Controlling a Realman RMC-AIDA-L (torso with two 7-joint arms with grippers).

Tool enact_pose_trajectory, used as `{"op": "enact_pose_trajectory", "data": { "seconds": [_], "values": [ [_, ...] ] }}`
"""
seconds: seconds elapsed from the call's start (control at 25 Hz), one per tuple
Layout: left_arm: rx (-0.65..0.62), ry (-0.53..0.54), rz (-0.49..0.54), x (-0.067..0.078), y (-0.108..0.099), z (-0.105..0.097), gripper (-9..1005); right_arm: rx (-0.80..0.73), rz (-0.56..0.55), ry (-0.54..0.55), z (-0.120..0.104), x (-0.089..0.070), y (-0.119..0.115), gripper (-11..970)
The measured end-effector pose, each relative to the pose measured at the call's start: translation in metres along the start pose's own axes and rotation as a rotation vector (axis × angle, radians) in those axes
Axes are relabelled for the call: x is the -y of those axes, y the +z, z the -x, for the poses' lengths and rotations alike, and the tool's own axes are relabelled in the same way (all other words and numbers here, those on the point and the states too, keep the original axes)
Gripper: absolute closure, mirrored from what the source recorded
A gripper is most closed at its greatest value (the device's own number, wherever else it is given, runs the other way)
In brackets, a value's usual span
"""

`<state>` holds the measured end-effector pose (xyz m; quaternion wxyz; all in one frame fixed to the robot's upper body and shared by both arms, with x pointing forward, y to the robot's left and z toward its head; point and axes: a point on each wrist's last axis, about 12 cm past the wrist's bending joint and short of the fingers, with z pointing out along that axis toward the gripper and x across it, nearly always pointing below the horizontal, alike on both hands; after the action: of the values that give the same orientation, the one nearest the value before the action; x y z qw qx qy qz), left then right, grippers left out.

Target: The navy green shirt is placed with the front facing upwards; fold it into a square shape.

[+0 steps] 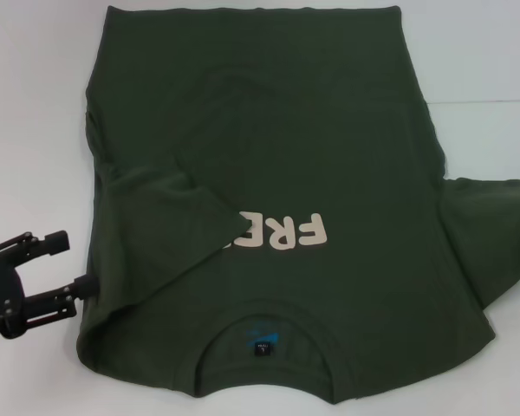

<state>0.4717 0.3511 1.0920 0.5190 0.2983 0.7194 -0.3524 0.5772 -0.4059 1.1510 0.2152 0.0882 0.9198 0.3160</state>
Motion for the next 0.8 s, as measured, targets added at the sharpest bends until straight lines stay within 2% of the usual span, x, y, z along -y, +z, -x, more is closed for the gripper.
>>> {"op": "enact_pose_trajectory", "data": {
  "seconds": [0.8],
  "values": [
    [-0.001, -0.003, -0.002, 0.001, 0.0, -0.001, 164, 0.058, 0.01, 0.005, 0.008, 0.006, -0.025, 950]
  ]
}}
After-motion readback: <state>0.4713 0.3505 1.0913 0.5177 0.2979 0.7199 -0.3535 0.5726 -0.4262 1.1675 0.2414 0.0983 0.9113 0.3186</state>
